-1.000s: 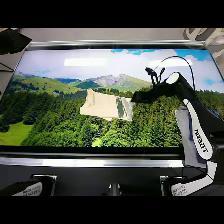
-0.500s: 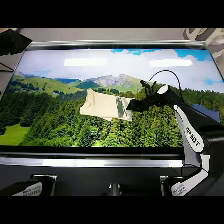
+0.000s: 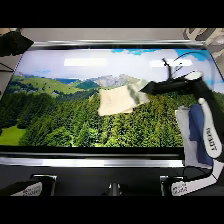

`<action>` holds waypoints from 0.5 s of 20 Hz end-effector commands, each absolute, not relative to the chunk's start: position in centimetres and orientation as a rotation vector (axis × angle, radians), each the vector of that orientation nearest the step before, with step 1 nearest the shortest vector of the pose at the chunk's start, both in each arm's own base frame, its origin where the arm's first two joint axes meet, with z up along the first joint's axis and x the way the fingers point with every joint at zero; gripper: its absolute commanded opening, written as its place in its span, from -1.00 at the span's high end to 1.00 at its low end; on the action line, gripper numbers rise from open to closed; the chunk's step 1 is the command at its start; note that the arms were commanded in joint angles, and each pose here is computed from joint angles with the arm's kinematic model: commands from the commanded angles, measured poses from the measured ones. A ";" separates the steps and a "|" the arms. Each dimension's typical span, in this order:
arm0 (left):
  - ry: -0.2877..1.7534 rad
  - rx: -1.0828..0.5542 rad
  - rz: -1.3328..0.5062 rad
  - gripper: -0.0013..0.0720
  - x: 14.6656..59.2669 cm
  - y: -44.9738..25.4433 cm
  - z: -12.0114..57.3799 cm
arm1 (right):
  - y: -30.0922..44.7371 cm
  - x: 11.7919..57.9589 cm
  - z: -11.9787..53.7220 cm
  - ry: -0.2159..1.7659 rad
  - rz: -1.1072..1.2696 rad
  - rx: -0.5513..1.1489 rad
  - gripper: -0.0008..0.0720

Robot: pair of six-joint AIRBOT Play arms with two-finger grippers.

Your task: Fold the shirts.

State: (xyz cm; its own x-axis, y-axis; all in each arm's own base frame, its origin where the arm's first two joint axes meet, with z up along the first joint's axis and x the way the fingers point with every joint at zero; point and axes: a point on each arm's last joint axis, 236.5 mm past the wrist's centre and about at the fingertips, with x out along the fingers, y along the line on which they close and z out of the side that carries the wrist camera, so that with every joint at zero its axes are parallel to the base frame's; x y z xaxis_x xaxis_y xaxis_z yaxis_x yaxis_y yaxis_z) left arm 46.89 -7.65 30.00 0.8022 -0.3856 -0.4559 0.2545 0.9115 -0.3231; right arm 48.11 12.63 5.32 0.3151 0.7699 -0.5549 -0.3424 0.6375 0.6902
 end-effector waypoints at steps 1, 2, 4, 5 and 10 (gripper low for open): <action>0.551 -0.257 -0.346 0.90 47.1 -7.6 29.6 | 3.1 47.3 12.3 0.893 0.631 0.515 0.92; 0.554 -0.258 -0.346 0.90 47.2 -7.7 29.4 | 0.5 46.4 13.3 0.884 0.577 0.515 0.92; 0.559 -0.258 -0.350 0.90 47.3 -7.9 29.2 | -4.5 44.4 14.6 0.876 0.454 0.514 0.92; 0.560 -0.255 -0.356 0.90 47.3 -8.1 29.2 | -6.8 43.3 15.1 0.876 0.396 0.516 0.92; 0.564 -0.238 -0.384 0.90 47.1 -9.4 29.1 | -15.0 39.4 17.7 0.796 0.163 0.563 0.91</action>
State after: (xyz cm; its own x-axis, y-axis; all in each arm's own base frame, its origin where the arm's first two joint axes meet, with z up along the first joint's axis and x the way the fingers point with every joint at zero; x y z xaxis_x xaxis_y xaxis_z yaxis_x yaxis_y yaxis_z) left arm 47.17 -8.72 29.17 0.7841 -0.4046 -0.4707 0.2694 0.9050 -0.3292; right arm 41.96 -10.69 16.27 0.6458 0.4492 -0.6173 -0.0446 0.8294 0.5569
